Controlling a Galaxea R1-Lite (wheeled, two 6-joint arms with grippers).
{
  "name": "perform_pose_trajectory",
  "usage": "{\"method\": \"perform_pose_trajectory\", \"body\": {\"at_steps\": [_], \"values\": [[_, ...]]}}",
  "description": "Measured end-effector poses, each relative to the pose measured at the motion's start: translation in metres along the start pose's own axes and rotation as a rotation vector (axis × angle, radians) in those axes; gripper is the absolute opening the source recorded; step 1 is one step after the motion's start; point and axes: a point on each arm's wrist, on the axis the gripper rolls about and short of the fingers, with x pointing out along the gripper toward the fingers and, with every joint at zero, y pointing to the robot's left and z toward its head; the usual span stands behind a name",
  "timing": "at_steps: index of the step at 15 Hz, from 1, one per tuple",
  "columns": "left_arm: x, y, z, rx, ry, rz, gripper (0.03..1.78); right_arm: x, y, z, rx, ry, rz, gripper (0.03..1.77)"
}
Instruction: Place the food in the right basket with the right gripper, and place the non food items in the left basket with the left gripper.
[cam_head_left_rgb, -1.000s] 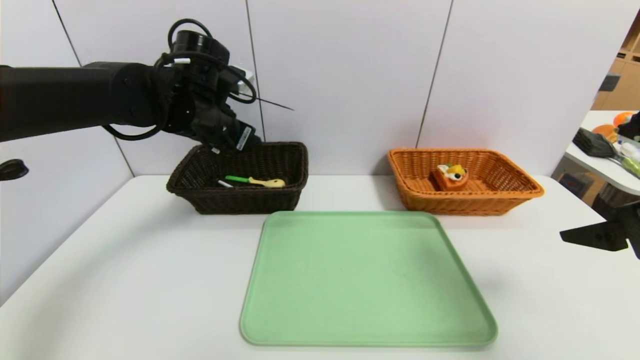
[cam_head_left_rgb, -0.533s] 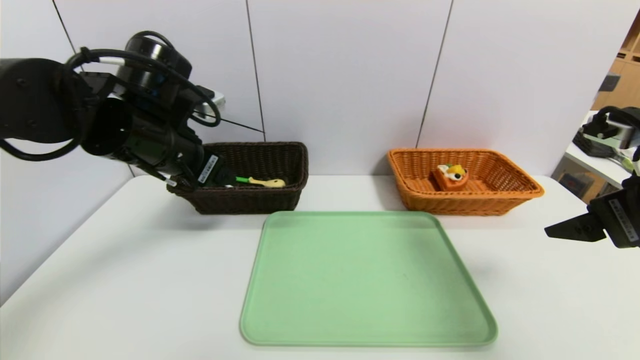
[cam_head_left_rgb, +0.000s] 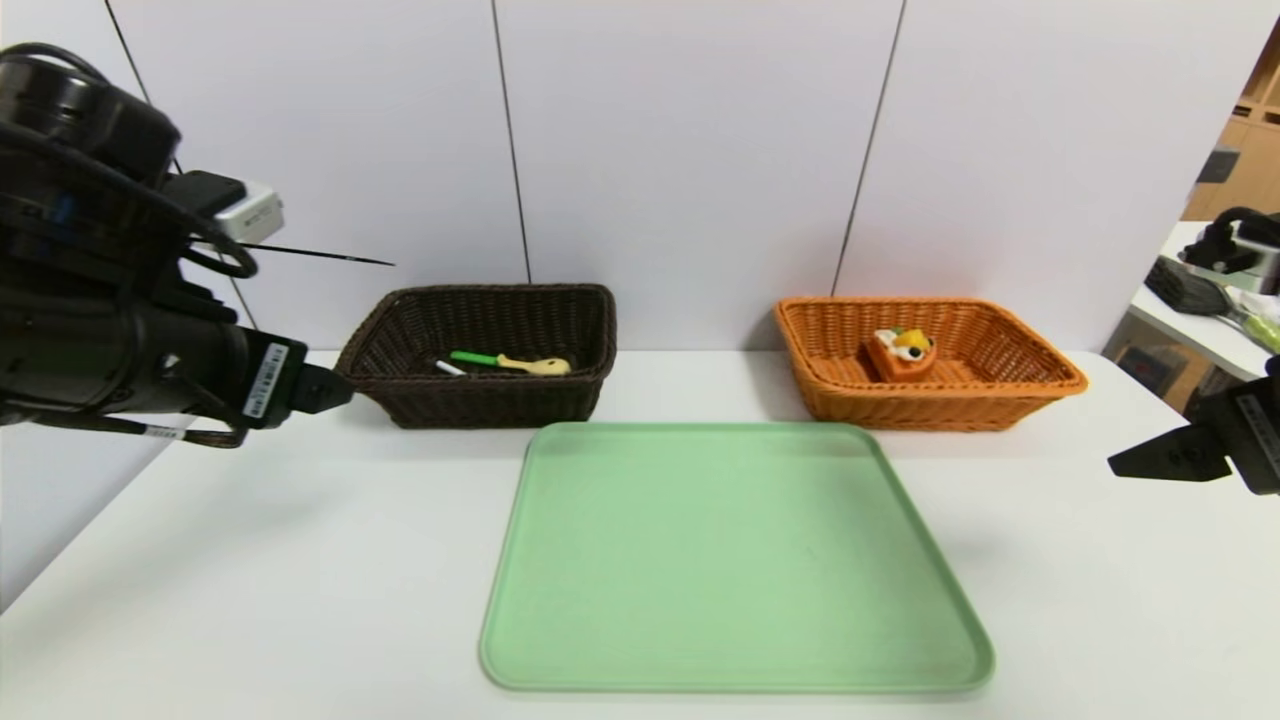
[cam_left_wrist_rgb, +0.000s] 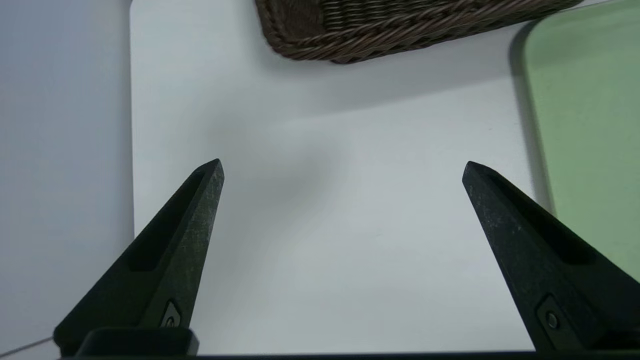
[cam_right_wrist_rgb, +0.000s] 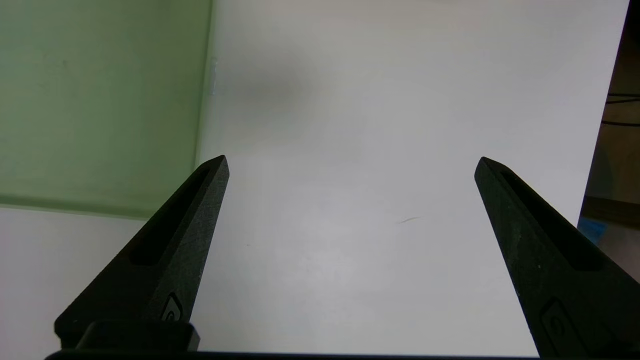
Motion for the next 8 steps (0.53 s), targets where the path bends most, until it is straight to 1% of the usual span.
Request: {"method": "perform_pose_trajectory", "body": {"at_steps": [2, 5, 8], "values": [[-0.009, 0.015, -0.011, -0.043, 0.001, 0.046, 1.69, -0.005, -0.003, -0.008, 0.036, 0.004, -0.005, 1.7], [-0.024, 0.036, -0.024, -0.108, -0.011, 0.119, 1.69, -0.014, -0.013, -0.024, 0.096, 0.001, -0.042, 1.7], [-0.036, 0.046, -0.037, -0.153, -0.032, 0.166, 1.69, -0.029, -0.016, -0.046, 0.132, -0.024, -0.073, 1.7]]}}
